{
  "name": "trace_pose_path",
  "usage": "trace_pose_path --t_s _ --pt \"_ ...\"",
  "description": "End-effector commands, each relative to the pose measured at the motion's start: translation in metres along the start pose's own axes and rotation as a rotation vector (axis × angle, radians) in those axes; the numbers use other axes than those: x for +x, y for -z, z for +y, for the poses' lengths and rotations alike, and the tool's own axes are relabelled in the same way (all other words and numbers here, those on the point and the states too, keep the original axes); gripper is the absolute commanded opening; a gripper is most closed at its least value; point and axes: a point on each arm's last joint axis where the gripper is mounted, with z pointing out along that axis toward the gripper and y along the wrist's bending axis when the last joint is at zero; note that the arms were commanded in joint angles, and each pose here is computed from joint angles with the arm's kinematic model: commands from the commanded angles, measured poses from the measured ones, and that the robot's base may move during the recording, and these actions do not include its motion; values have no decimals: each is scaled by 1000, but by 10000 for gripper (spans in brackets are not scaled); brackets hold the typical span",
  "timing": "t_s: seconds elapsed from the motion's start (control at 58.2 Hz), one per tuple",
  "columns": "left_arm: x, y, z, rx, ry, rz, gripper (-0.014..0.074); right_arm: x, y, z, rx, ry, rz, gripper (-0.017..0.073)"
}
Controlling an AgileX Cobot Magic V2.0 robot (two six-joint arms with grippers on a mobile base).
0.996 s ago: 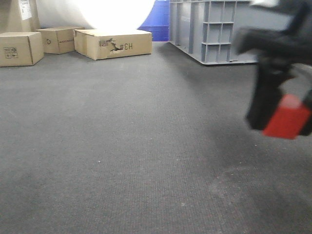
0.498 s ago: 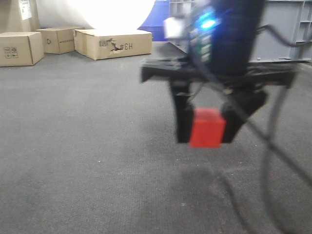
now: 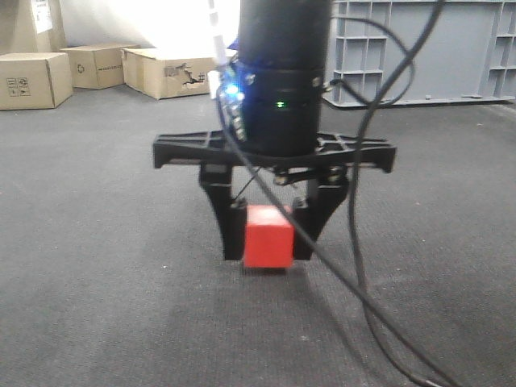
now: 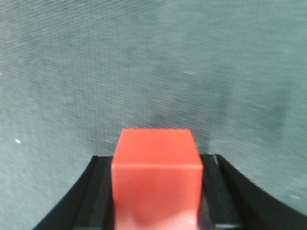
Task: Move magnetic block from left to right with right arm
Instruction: 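Open the right gripper and raise it away from the cube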
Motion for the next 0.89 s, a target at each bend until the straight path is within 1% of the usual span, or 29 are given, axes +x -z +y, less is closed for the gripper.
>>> trace_pose_path --t_s 0.0,0.137,0.189,0.258,0.532,0.601,0.704,0.79,0.859,0.876 --pt "-6 1 0 1 8 -87 -126 -2 23 5 -41 11 -58 370" --pt "-6 1 0 1 8 -87 -126 -2 22 5 -30 17 -55 534" --pt "-6 1 0 1 8 -87 -126 -2 24 4 -24 24 -68 579" --pt "-6 1 0 1 8 -87 -126 -2 29 3 -25 30 -84 606" --pt "-6 1 0 1 8 -87 -126 0 66 -6 -42 61 -192 606" --pt "-6 1 0 1 8 -87 -126 3 77 -11 -55 69 -222 605" --pt "-6 1 0 1 8 -87 -126 9 87 -26 -77 92 -258 594" --pt "-6 1 0 1 8 -87 -126 15 93 -44 -91 107 -289 535" --pt "-6 1 0 1 8 -87 -126 21 96 -61 -101 117 -312 458" --pt "-6 1 0 1 8 -87 -126 23 97 -67 -107 124 -317 427"
